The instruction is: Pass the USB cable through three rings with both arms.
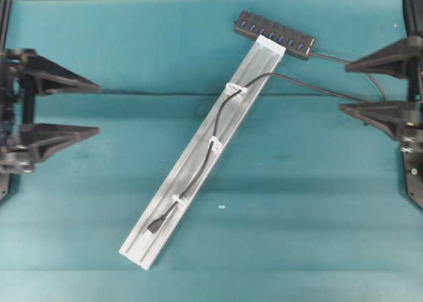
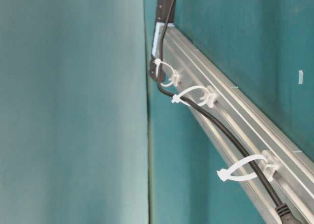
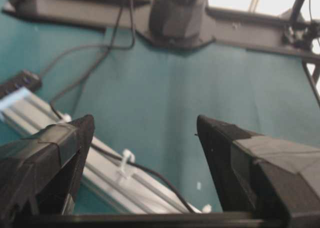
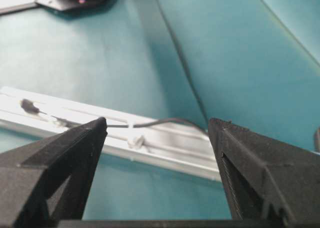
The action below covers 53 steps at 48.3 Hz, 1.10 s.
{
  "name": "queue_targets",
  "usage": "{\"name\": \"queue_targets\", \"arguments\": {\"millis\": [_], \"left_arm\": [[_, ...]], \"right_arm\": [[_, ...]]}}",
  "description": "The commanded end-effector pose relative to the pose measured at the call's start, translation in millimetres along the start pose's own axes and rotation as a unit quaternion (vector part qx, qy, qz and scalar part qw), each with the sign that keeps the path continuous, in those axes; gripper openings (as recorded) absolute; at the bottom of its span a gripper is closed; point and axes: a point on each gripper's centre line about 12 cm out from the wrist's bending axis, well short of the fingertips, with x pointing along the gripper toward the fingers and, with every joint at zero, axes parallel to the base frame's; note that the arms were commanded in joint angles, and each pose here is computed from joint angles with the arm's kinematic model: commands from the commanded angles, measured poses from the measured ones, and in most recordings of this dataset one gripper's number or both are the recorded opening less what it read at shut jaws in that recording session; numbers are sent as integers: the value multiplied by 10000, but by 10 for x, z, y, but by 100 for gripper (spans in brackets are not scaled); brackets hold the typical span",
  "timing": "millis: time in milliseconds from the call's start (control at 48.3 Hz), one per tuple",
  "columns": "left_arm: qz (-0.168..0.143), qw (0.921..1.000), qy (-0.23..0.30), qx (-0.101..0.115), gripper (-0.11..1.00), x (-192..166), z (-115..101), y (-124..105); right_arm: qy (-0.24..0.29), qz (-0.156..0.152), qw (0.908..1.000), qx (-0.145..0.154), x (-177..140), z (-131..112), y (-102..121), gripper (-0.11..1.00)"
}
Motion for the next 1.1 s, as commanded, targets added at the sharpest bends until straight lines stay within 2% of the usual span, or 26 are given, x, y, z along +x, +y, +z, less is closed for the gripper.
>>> {"name": "queue_targets", "arguments": {"millis": [0, 124, 393, 580, 828, 952, 1077], "left_arm": [[43, 9999, -49, 112, 90, -31, 54, 16], [59, 9998, -4, 196, 90, -86, 71, 19], [47, 9996, -226, 190, 88, -206, 157, 11], [52, 9995, -272, 182, 87, -227, 179, 12], [52, 9994, -280, 182, 87, -233, 178, 12], [43, 9994, -287, 183, 87, -237, 176, 9], [42, 9993, -318, 183, 87, -250, 188, 8]], "right_arm": [[-110, -10, 9999, 116, -48, 17, -5, 86], [-208, 11, 9997, 154, -116, 44, 4, 86], [-314, 31, 9994, 154, -184, 66, 12, 86], [-568, 95, 9982, 141, -282, 138, 37, 86], [-906, 424, 9949, 112, -436, 197, 142, 86], [-1172, 574, 9911, 270, -470, 237, 180, 86], [-1182, 617, 9904, 376, -437, 187, 185, 86]]}}
